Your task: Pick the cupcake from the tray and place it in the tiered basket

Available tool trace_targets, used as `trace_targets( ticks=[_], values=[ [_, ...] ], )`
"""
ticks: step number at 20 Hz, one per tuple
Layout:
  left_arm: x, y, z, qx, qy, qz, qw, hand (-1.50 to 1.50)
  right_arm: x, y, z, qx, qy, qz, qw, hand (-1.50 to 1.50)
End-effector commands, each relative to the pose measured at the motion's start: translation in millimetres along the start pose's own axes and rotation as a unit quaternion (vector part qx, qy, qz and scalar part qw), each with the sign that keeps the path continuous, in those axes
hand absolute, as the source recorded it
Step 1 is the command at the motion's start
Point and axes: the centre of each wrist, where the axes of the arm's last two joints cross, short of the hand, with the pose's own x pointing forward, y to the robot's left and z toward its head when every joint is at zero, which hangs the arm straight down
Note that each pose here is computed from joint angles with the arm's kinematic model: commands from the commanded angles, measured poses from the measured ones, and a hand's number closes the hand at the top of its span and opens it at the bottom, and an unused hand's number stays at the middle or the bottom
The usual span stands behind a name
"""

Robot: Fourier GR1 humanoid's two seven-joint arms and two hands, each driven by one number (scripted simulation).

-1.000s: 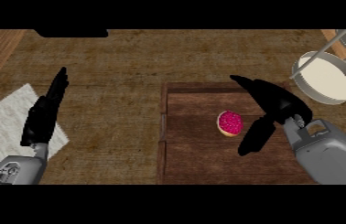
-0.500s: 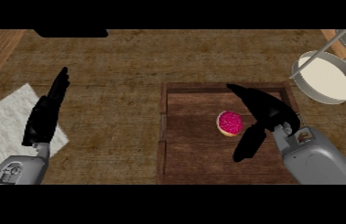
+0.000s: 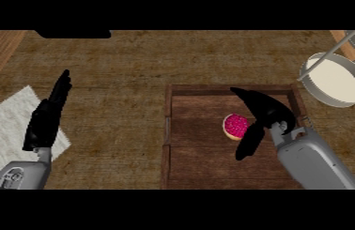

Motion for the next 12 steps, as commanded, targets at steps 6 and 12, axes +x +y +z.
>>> trace_targets(
  ticks=[6,12],
  values=[
    [-11,6,-5,-0.008,0.003,-0.004,1.0000,0.00,24,11,-3,0.036,0.030,0.019,0.999,-1.50],
    [3,18,-4,-0.003,0.002,-0.008,1.0000,0.00,3,46,-30,0.122,-0.002,0.053,0.991,1.50]
  ],
)
